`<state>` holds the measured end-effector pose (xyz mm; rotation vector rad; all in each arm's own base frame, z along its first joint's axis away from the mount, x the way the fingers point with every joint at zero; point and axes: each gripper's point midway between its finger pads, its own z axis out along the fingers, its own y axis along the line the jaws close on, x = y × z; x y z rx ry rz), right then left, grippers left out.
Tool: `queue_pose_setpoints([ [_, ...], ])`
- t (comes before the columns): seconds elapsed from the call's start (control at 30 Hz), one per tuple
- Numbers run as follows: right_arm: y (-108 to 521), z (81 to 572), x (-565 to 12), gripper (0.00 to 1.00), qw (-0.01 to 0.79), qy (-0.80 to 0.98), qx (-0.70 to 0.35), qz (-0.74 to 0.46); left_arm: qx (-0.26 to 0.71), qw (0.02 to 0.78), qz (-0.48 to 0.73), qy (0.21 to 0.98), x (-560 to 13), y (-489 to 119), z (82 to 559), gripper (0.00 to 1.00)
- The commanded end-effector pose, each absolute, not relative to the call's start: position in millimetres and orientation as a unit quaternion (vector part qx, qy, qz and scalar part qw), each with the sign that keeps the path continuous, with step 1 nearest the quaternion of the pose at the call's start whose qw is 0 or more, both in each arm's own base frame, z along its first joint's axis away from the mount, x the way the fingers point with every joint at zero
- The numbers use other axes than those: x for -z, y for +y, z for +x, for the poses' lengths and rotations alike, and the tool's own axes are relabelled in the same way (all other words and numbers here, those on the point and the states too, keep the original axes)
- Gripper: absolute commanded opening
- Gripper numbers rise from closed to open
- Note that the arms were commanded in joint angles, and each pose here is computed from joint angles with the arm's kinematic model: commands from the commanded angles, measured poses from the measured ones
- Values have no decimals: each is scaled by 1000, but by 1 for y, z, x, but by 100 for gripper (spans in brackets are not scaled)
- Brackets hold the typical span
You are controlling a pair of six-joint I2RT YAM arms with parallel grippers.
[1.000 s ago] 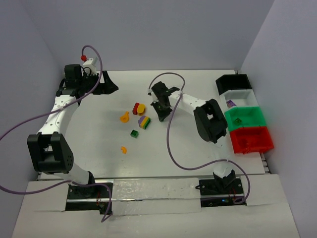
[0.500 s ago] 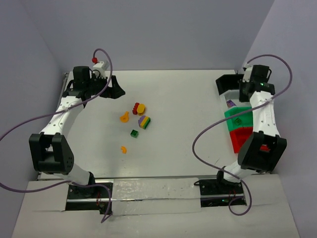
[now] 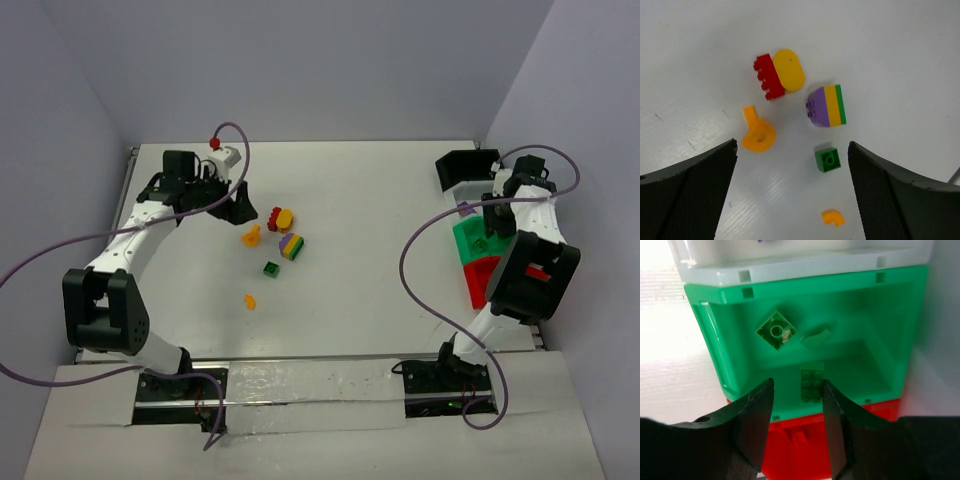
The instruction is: Sort the legos into containers by color
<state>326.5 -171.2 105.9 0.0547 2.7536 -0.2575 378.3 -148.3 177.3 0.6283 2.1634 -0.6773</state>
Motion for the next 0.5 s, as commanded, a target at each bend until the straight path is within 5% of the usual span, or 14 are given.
queue_pose_setpoints([
  [0.0, -177, 337, -106, 65, 198, 975, 96, 19, 260, 386, 353, 812, -173, -151, 346, 96],
  [0.23, -158, 339, -139, 76, 229, 971, 71, 17, 228, 348, 444, 793, -124, -167, 303, 95],
  [0.47, -97, 350, -186, 100, 287, 958, -1, -20, 227, 348, 540, 732, -91, -190, 287, 95],
])
